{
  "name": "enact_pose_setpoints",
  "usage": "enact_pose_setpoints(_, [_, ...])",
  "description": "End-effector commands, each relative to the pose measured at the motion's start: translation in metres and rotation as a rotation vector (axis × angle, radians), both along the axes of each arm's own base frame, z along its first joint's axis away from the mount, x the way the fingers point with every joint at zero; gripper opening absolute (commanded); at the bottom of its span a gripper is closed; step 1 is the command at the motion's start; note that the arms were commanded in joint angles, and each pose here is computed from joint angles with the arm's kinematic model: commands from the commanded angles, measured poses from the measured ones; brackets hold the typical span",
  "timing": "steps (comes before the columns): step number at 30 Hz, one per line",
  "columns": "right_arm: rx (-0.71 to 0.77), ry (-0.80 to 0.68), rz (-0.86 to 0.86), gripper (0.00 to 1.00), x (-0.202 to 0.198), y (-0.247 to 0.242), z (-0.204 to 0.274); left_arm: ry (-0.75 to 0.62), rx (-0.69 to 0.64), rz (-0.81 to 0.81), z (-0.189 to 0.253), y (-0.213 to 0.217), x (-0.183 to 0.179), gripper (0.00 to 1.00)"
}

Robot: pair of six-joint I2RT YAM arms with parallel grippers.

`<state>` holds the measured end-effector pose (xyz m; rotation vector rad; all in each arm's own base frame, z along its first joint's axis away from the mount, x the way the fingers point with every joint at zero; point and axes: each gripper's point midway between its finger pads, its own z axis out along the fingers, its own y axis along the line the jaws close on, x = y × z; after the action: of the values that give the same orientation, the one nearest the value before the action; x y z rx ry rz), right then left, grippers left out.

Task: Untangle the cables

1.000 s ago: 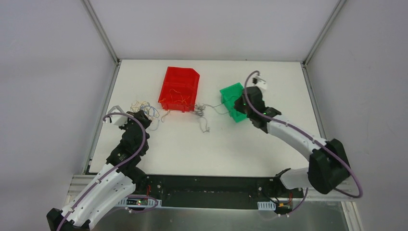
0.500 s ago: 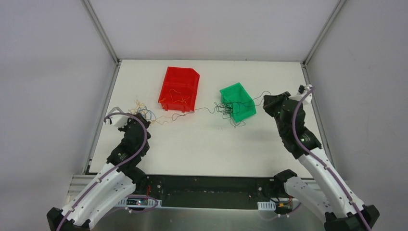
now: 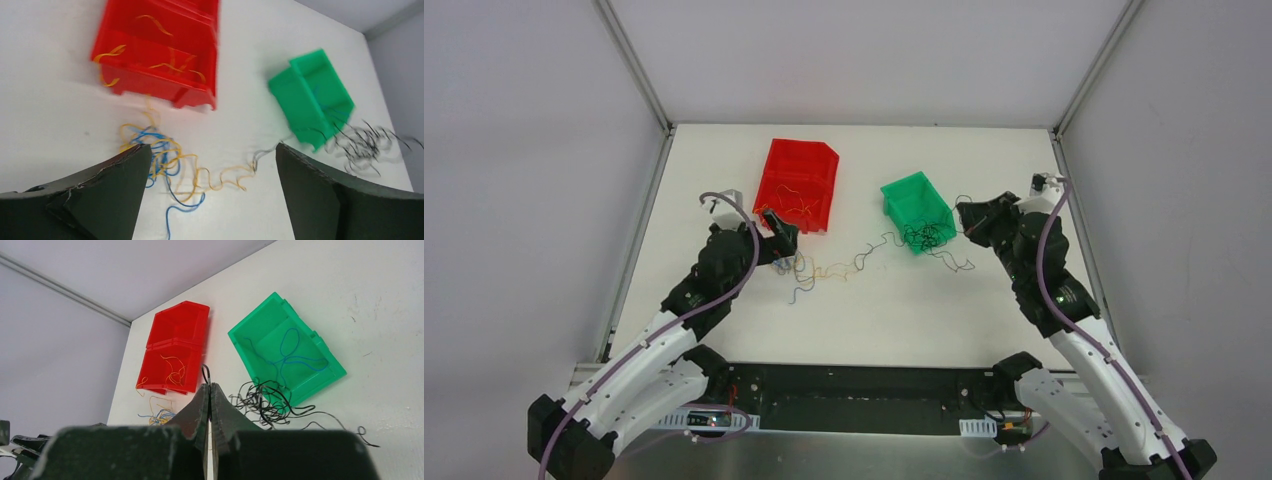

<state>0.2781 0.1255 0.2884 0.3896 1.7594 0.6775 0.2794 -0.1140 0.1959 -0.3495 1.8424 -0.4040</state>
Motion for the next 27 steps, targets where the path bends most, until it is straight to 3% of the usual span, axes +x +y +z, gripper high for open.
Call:
enact_pose_setpoints(1, [0.011,-0.075,0.057,0.00,-0.005,0.007,0.031,-0.193,-0.023,-0.478,0.047,-0.077,-0.015,0.98])
enact_pose_setpoints(8, [-0.008,-0.038,0.087,0.00,-0.013,0.008,0.037,-0.325,0.017,-0.758,0.037,-0.134,-0.017,0.89])
enact_pose_setpoints(16, [0.018,-0.043,0.173,0.00,-0.031,0.017,0.055,-0.419,0.354,-1.031,-0.008,-0.203,-0.024,0.85])
enact_pose_setpoints(27, [0.055,-0.023,0.306,0.00,-0.052,0.034,0.067,-0.518,0.578,-1.113,-0.034,-0.225,-0.020,0.84])
